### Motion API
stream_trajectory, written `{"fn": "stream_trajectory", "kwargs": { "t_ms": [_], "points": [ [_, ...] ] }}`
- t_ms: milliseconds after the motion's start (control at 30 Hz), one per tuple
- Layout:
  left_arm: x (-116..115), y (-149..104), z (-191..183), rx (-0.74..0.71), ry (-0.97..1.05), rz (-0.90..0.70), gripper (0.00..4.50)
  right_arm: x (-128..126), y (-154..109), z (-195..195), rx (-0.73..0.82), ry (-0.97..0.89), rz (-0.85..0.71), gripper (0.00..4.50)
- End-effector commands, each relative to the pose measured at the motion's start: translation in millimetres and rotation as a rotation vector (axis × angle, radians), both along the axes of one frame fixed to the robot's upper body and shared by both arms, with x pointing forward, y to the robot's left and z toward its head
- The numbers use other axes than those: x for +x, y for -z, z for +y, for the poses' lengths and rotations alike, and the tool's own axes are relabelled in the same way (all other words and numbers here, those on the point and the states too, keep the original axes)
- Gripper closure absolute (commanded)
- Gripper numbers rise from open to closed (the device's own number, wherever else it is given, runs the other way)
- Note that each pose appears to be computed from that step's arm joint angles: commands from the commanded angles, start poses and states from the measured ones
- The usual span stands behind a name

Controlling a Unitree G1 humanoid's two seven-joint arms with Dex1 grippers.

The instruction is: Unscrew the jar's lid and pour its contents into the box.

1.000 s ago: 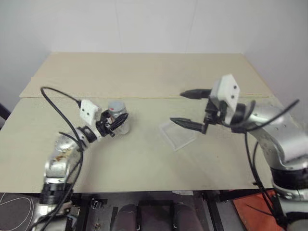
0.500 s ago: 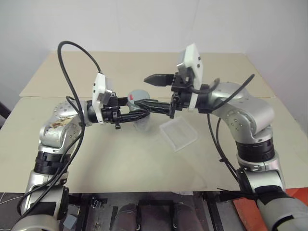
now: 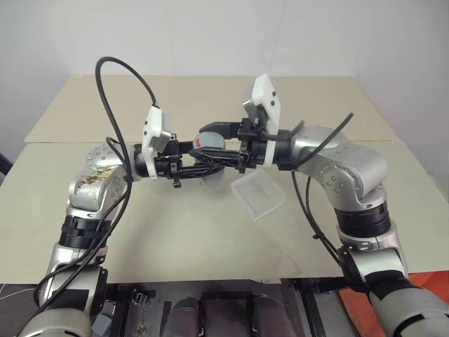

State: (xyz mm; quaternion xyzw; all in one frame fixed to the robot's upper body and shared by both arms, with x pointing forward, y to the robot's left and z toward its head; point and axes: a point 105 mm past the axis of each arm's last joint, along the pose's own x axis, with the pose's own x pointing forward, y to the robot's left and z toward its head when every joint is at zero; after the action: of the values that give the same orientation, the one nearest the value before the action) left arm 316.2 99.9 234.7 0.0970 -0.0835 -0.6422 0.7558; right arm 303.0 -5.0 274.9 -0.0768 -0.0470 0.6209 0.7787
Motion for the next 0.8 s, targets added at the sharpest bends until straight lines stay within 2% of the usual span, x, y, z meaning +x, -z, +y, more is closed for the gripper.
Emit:
{"fn": "stream_trajectory", "kwargs": {
  "t_ms": [33,167,333,533,567,667,800],
  "points": [
    [-9.1,-18.5,-2.5,-0.031,0.079,-0.056,2.48,-11.5,-16.4,-7.4,0.072,-0.128,-0.003,1.76],
    [-27.6,-33.4,-1.7,-0.079,0.251,-0.003,2.48,-35.9,-15.1,-11.5,0.077,-0.418,0.011,1.76],
    [-57.1,-40.2,-7.2,-0.06,0.468,0.041,2.48,-51.8,-10.4,-12.3,0.029,-0.737,-0.081,1.76],
    [-64.8,-31.3,-11.7,-0.001,0.498,0.04,2.48,-33.6,-6.5,-2.3,-0.028,-0.786,-0.144,1.76],
    [-63.6,-31.1,-11.9,-0.002,0.488,0.04,2.48,-30.9,-6.8,-1.3,-0.028,-0.778,-0.149,1.05],
    [-59.2,-28.4,-9.6,0.001,0.445,0.042,2.48,-24.4,-9.3,-1.1,-0.011,-0.721,-0.162,0.15],
    [-45.2,-23.6,-4.3,-0.009,0.327,0.025,2.48,-16.8,-13.8,-16.5,0.046,-0.538,-0.171,0.05]
  ]
}}
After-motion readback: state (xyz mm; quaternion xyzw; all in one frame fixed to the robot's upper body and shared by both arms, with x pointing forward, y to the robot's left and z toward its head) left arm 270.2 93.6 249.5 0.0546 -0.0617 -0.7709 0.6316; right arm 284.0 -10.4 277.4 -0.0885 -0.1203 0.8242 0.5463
